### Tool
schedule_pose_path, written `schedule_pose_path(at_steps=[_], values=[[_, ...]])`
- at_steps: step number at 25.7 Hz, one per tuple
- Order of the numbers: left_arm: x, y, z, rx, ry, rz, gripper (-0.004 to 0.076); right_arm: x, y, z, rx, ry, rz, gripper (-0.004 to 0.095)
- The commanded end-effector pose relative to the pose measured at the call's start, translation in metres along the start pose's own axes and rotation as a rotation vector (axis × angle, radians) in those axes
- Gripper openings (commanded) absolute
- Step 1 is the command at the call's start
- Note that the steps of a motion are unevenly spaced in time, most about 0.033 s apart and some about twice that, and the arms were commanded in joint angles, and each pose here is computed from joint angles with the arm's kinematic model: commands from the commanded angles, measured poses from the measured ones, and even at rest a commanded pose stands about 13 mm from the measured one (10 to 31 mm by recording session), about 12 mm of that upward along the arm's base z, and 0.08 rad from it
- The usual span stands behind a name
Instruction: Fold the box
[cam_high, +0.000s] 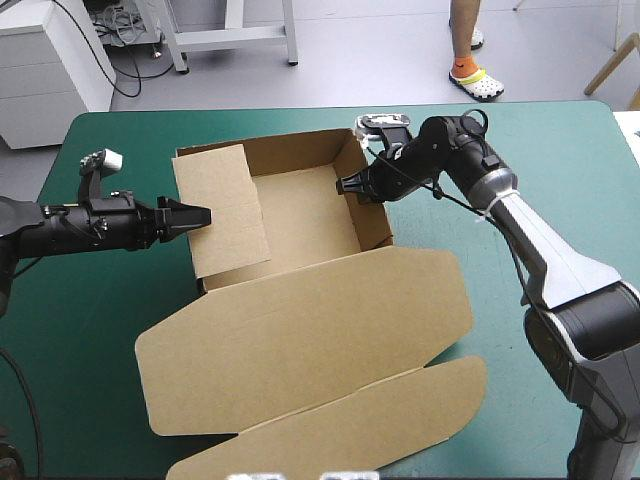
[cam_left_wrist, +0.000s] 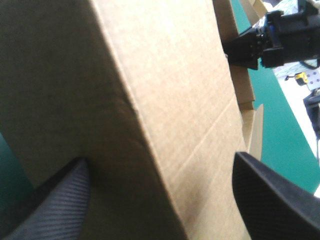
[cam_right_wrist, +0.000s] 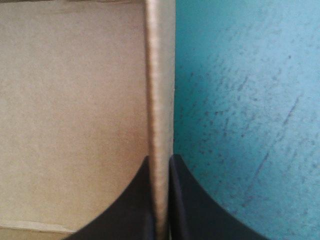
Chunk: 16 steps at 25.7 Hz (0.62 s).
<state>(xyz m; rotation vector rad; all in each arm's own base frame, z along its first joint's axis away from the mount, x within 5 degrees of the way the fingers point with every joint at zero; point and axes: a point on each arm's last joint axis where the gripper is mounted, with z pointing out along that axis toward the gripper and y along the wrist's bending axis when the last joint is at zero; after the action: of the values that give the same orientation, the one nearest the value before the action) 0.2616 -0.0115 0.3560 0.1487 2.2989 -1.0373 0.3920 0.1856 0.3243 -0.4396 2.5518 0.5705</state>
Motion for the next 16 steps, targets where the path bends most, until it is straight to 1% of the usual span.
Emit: schedule_pose_path(at_steps=[1, 3, 5, 12, 16], values=[[0.0, -0.014, -0.007, -0.004, 0.022, 0.017, 0.0522, -0.011, 0.026, -0.029, -0.071, -0.138, 0.001, -0.0017], [0.005, -0.006, -0.008, -0.086, 0.067, -0.012, 0.0491, -0.011, 0.037, -0.026, -0.083, -0.149, -0.017, -0.0018], [0.006, -0.001, -0.007, -0.158, 0.081, -0.044, 0.0465, -0.011, 0.043, -0.025, -0.09, -0.159, -0.014, -0.0018], [0.01, -0.002, 0.01, -0.348, 0.118, -0.066, 0.0461, -0.009, 0.052, -0.023, -0.101, -0.157, -0.027, -0.0018], [0.011, -0.006, 0.02, -0.444, 0.103, -0.077, 0.0458, -0.008, 0.053, -0.023, -0.099, -0.152, -0.024, -0.0017]])
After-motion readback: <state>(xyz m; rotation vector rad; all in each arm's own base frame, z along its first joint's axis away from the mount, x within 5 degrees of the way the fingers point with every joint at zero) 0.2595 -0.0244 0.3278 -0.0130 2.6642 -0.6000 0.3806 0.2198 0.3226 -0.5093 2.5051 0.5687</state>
